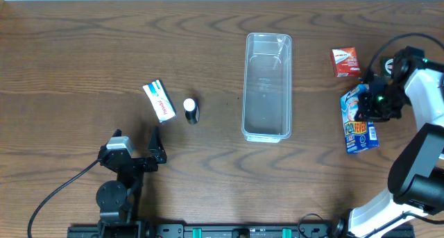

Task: Pack container
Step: 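Grasp the blue Kool Fever box with the right gripper, then carry the blue box over the container and release it inside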

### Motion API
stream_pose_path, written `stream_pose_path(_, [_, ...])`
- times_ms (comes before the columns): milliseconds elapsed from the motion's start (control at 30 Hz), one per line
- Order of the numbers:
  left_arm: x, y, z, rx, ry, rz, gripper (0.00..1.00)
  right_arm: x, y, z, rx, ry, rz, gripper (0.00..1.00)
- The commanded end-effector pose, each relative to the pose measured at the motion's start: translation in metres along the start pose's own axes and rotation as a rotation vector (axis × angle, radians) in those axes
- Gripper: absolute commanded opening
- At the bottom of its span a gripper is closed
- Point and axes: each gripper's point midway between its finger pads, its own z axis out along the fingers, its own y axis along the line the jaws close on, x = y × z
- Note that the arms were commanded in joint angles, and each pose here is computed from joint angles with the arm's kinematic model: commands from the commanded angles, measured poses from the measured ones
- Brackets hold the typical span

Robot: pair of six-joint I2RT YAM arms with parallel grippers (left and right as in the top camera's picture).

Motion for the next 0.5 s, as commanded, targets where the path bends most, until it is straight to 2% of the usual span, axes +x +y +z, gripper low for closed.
stream_pose_path(0, [0.015, 0.004, 0.002, -0.007, 0.038, 0.007, 0.98, -0.020, 0.008, -0.032, -0.047, -0.077, 0.017, 0.16])
stream_pose_path(200, [0.015, 0.004, 0.002, -0.007, 0.038, 0.007, 0.98, -0.035, 0.047, -0.102, -0.214, -0.167, 0.001, 0.17])
stream_pose_path(367, [0.016, 0.004, 0.002, -0.007, 0.039, 0.007, 0.98, -0.060, 0.112, -0.173, -0.547, -0.369, -0.078, 0.15])
stream_pose_path(467, [0.015, 0.004, 0.002, -0.007, 0.038, 0.007, 0.98, -0.070, 0.143, -0.196, -0.699, -0.447, -0.151, 0.16])
